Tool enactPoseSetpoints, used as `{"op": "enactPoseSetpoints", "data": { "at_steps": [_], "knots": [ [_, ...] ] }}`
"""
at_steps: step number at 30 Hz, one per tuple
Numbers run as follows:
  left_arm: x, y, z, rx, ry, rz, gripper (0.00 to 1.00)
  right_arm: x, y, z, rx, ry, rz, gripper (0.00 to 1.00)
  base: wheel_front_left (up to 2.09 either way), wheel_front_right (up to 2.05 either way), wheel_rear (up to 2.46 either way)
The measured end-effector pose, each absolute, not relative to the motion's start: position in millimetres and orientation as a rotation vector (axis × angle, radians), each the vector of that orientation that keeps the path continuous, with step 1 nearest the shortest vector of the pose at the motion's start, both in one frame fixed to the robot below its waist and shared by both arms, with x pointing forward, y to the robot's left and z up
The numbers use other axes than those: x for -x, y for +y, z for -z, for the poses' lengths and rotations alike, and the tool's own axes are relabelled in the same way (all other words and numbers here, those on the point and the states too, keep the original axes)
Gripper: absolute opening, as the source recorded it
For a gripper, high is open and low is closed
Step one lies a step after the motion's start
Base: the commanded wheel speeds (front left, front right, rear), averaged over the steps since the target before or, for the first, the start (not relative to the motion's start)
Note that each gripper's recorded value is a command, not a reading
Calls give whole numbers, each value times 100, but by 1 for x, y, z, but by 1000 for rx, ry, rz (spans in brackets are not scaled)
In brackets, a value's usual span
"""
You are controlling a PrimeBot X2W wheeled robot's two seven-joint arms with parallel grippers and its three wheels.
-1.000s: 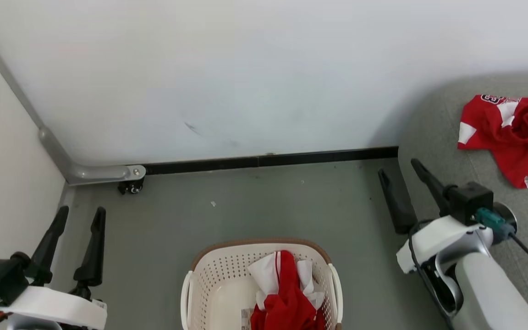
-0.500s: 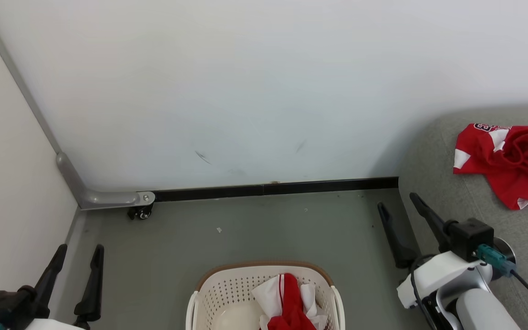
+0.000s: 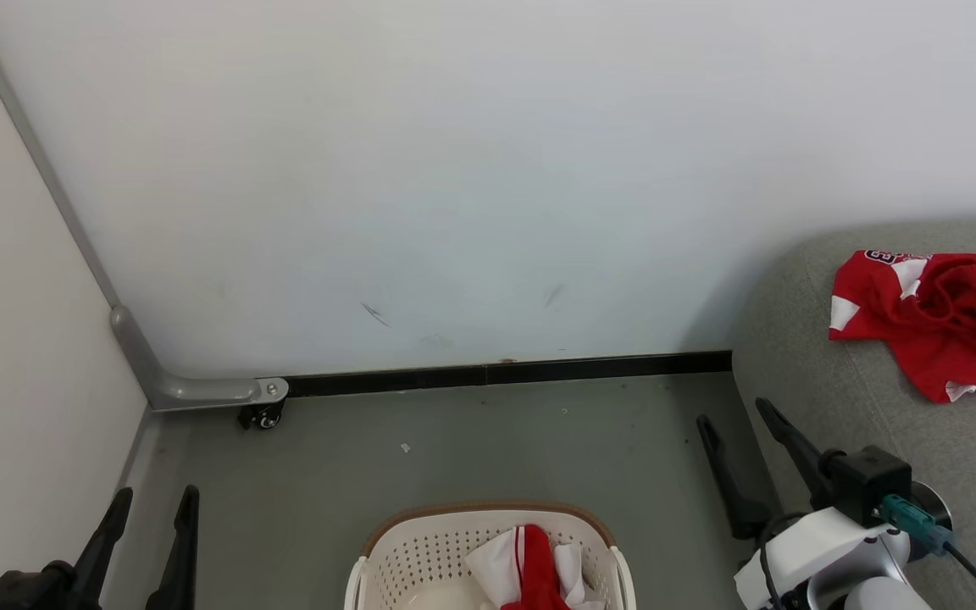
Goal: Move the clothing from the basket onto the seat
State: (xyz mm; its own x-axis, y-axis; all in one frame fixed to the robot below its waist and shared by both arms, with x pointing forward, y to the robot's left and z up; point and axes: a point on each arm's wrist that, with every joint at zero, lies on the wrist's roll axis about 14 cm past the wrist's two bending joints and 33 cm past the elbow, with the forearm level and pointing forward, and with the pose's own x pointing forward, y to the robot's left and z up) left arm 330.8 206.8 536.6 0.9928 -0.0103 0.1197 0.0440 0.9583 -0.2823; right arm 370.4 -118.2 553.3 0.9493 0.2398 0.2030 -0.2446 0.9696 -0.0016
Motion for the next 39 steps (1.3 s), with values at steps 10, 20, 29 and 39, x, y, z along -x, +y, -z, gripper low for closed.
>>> {"op": "enactPoseSetpoints", "data": {
  "at_steps": [10, 20, 29, 39],
  "knots": [
    [-330, 207, -536, 295, -117, 23, 100, -368, -118, -554, -25, -207, -247, 100, 0, 0, 0],
    [-329, 205, -531, 292, -103, 26, 100, -364, -119, -553, -28, -206, -244, 100, 0, 0, 0],
    [-332, 201, -527, 299, -92, 37, 100, -365, -120, -556, -29, -216, -240, 100, 0, 0, 0],
    [-338, 193, -521, 310, -72, 65, 100, -366, -131, -557, -21, -222, -207, 100, 0, 0, 0]
  ]
}}
